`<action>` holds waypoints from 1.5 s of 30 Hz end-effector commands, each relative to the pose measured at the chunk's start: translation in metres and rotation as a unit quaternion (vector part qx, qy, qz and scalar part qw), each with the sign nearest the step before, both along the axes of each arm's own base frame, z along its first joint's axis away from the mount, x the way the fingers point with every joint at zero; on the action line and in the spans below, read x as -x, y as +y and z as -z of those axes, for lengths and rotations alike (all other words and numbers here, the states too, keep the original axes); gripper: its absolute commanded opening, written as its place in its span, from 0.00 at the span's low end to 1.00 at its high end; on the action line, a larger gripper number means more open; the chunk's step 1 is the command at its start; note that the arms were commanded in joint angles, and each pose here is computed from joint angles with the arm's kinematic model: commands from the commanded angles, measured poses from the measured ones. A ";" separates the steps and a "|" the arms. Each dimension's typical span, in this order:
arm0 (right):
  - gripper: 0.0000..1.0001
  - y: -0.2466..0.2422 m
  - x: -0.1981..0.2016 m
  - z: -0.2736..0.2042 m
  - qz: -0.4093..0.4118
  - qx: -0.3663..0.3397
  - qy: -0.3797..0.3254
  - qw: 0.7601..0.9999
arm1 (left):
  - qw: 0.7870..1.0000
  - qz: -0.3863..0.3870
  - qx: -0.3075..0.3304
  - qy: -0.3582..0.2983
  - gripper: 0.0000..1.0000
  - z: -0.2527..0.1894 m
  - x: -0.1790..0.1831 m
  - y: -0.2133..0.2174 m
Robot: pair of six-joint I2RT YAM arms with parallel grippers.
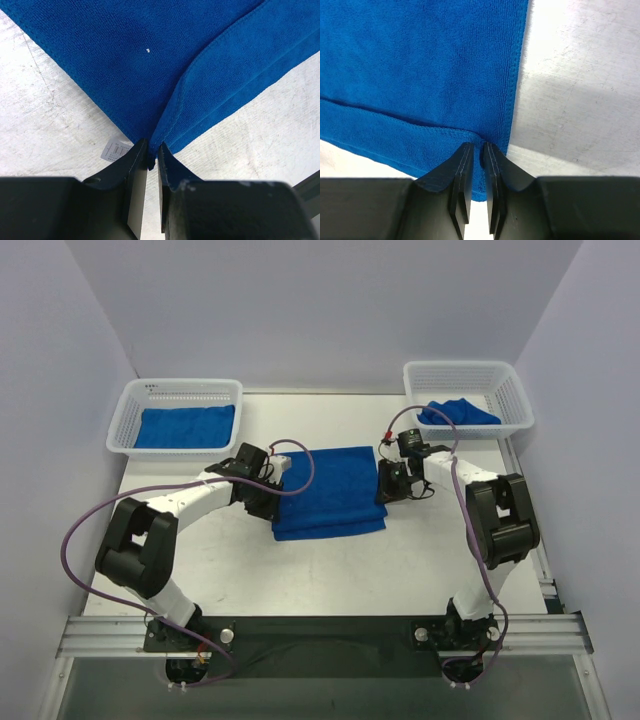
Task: Fold and stack the towels
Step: Fold the towel
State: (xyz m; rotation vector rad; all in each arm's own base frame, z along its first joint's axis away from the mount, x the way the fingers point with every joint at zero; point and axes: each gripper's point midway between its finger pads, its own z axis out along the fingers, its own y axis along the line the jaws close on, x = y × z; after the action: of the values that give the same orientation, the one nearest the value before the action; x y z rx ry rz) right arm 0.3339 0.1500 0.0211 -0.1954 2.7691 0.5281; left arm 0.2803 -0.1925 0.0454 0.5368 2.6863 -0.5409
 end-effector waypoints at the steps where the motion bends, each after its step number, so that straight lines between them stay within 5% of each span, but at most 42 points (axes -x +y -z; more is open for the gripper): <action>1: 0.17 0.001 0.007 0.002 -0.009 -0.009 0.016 1.000 | 1.000 0.011 0.014 -0.016 0.24 -0.008 -0.003 -0.005; 11: 0.22 0.000 0.012 0.010 -0.016 -0.009 0.031 0.999 | 1.000 0.010 0.015 -0.016 0.24 -0.009 -0.004 -0.006; 16: 0.01 -0.002 0.008 0.000 -0.017 -0.004 0.013 1.000 | 1.000 0.009 0.015 -0.019 0.24 -0.011 -0.005 -0.006; 23: 0.00 -0.010 -0.019 -0.051 -0.007 0.010 -0.067 0.998 | 0.997 -0.017 -0.012 -0.073 0.16 -0.039 -0.027 0.006; 31: 0.00 -0.022 -0.080 -0.149 0.017 0.033 -0.212 0.977 | 0.974 -0.100 -0.006 -0.201 0.00 -0.139 -0.102 0.034; 38: 0.00 -0.024 -0.151 -0.238 0.024 0.058 -0.335 0.940 | 0.946 -0.140 0.011 -0.293 0.00 -0.212 -0.174 0.052; 45: 0.00 -0.028 -0.220 -0.269 0.040 0.085 -0.420 0.903 | 0.924 -0.153 0.001 -0.349 0.00 -0.246 -0.234 0.054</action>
State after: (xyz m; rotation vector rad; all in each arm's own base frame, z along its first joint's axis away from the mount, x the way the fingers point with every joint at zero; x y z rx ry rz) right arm 0.5201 0.1508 0.2853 -0.3152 2.0154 0.2778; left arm 0.4839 -0.1627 0.2772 0.2756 2.0694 -0.3183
